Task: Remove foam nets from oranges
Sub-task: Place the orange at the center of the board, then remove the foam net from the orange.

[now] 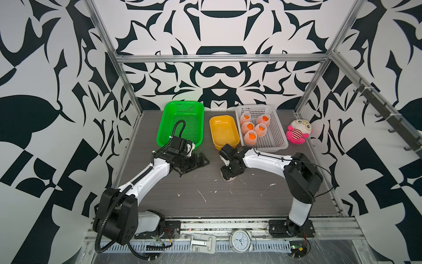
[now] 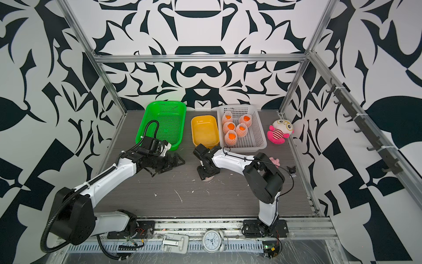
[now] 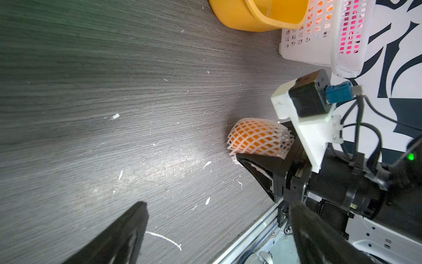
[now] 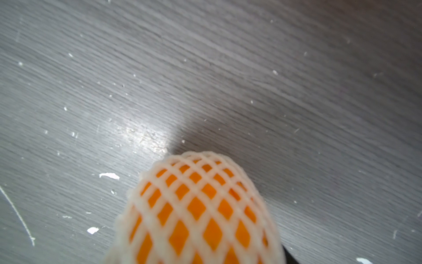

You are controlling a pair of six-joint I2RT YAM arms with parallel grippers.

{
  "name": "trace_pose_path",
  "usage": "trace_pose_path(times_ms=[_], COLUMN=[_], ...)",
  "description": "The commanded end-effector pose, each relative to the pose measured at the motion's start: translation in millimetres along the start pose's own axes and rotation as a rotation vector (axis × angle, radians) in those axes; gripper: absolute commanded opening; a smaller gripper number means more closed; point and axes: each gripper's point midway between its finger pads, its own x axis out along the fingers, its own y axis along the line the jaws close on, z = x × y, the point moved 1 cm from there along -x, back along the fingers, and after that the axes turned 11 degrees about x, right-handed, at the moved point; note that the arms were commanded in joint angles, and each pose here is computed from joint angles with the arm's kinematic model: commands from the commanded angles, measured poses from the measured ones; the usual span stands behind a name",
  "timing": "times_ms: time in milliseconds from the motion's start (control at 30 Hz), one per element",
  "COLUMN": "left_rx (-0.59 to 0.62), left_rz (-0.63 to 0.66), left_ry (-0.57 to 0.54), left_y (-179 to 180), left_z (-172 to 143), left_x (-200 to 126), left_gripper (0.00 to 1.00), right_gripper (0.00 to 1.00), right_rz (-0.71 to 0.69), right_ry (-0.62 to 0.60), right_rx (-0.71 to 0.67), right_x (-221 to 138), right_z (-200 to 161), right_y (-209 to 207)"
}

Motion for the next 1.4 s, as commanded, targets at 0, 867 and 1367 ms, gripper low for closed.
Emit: trace_pose_path(times_ms=[0,867,1367], left_rx=[-0.008,-0.007,-0.006], left_rz=[-0.013,-0.039,-0.043], left_ry=[0.028,0.037,0.039], left_y=[2.3,1.9,1.8], left_z=[-6.4,-8.8,-9.9], left_x=[3.6,10.0,10.0], left_gripper=[1.00,1.00,0.99], right_gripper=[0.65,0.84,0.91], right_rz=[0.030,0.035,0.024], right_ry=[-0.031,-0.071,-0.049], right_rx=[0.005,-0.001,-0.057], right_x=[-12.5,-28.2,-14.4], right_z=[4.6,-1.2,9.8], right_y=[7.3,1.3,9.2])
